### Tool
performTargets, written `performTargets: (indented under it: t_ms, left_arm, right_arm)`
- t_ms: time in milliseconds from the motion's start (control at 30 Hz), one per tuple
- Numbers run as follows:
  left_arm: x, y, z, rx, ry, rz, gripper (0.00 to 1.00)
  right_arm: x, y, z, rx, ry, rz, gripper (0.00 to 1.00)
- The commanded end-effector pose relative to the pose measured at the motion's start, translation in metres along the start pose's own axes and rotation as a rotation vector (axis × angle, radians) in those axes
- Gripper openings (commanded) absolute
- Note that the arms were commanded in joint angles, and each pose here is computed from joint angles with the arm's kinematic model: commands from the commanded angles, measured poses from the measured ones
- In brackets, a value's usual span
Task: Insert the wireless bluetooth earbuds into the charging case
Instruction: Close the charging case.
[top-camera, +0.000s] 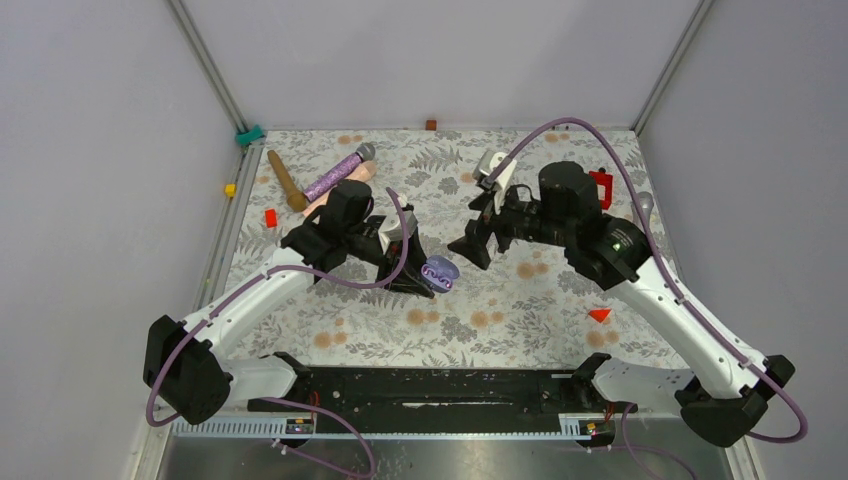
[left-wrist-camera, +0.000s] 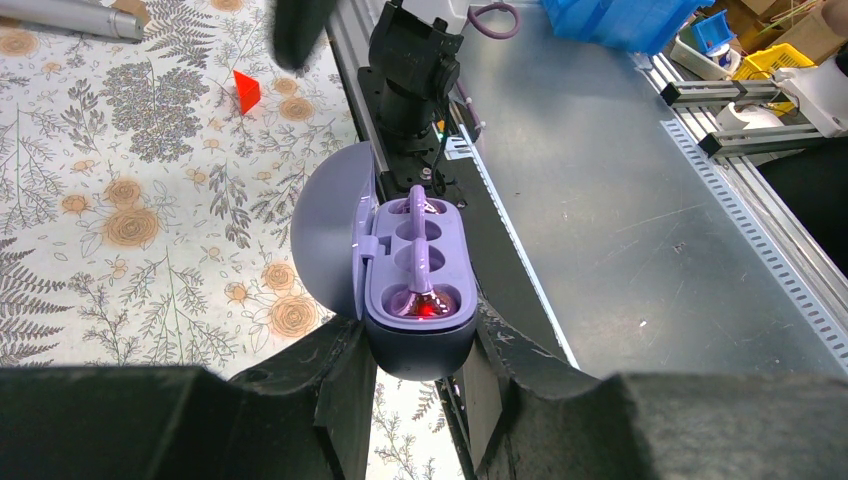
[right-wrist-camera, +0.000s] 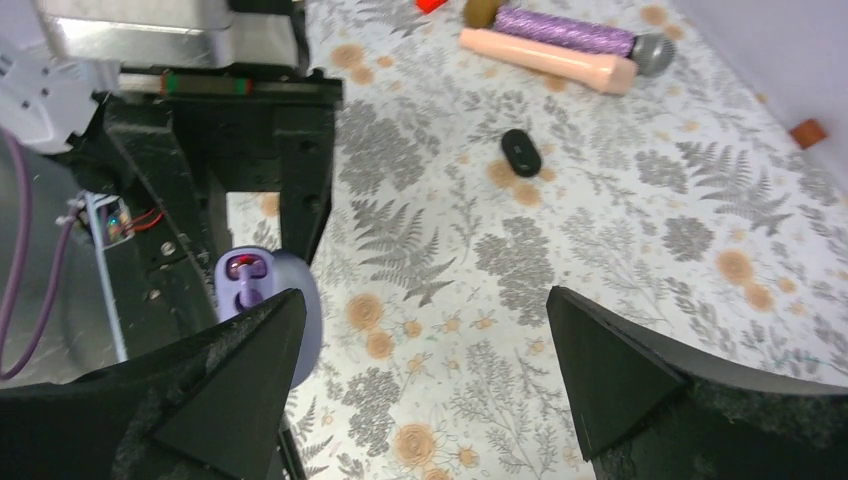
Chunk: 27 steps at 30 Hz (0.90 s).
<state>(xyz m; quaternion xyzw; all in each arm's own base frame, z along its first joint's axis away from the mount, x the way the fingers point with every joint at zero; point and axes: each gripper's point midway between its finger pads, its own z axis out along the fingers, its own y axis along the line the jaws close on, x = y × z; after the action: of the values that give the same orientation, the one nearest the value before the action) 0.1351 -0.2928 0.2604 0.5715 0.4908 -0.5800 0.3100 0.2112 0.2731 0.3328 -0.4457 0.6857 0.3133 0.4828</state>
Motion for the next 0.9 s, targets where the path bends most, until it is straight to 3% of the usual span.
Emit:
performTargets:
  t_ms: [0, 133, 367, 567, 767, 867]
  left_arm:
    - [-0.012, -0.007, -0.001, 0.021, -0.018, 0.058, 0.0]
    - [-0.012, -0.006, -0.001, 0.018, -0.017, 0.059, 0.0]
    - [-0.012, -0.005, -0.001, 0.015, -0.016, 0.053, 0.0]
    - [-0.011, -0.003, 0.0, 0.011, -0.014, 0.047, 0.0]
    - [-0.01, 0.003, 0.0, -0.008, -0.006, 0.042, 0.0]
    - [-0.007, 0.013, 0.0, -0.047, 0.008, 0.034, 0.0]
  right_arm:
    - [-0.01, -0.025, -0.003, 0.111, -0.047, 0.012, 0.99]
    - [0.007, -0.032, 0.011, 0.113, 0.026, 0.012, 0.99]
    - [0.022, -0.009, 0.019, -0.043, 0.099, 0.012, 0.99]
    - [0.014, 0.014, 0.003, -0.156, 0.074, -0.034, 0.99]
    - [-0.001, 0.067, -0.024, -0.422, -0.007, -0.048, 0.99]
    - [-0.009, 0.051, -0.026, -0.311, -0.016, -0.061, 0.99]
